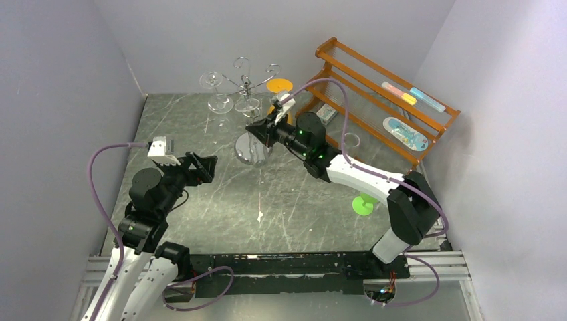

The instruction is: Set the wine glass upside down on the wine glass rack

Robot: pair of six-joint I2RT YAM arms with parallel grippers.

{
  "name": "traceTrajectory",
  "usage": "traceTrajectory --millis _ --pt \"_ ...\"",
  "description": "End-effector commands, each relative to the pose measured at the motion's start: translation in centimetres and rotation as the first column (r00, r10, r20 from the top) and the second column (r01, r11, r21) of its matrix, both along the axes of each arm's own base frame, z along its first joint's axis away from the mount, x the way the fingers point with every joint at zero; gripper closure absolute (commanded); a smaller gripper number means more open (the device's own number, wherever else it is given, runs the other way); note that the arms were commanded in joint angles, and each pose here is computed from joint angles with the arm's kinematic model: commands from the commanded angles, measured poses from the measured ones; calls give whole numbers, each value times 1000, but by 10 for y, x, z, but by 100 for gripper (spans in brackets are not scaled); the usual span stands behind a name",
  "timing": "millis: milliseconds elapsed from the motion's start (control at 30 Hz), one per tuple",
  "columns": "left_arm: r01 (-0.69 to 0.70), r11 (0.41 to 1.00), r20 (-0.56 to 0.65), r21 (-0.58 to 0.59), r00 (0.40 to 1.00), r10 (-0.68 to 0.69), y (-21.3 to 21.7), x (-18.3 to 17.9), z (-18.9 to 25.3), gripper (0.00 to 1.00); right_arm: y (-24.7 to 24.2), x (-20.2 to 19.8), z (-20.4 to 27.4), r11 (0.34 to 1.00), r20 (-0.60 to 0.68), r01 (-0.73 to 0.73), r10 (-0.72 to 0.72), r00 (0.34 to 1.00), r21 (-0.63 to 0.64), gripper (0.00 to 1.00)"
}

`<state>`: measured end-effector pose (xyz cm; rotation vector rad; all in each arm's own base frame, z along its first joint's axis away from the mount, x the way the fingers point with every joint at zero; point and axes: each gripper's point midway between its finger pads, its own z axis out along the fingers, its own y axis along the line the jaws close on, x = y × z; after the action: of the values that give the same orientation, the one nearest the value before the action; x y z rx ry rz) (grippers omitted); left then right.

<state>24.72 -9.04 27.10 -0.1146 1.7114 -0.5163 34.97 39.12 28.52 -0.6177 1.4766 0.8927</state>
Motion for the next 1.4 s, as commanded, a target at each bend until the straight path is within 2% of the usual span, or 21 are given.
traceTrajectory --millis 0,233,667,767,933,1367 --pt "-25 1000 -13 0 1000 25 5 0 -3 11 -7 -17 30 994 98 -88 82 992 60 100" --pt "-18 1000 -14 -6 1000 18 3 -1 -3 11 -10 -27 35 990 125 -116 106 986 77 100" --pt "-10 1000 -18 -9 1000 9 2 -1 -5 11 -23 -9 25 995 62 11 -17 998 95 100" --pt "-4 1000 -22 -9 1000 4 1 -1 -5 11 -22 -7 17 997 60 8 -13 998 80 90" --pt "3 1000 -27 -5 1000 -3 0 -2 -6 11 -21 -3 8 998 45 24 -27 999 64 81" --pt "5 1000 -28 3 1000 -5 0 -2 -4 10 -30 -7 3 996 16 52 -53 998 79 47"
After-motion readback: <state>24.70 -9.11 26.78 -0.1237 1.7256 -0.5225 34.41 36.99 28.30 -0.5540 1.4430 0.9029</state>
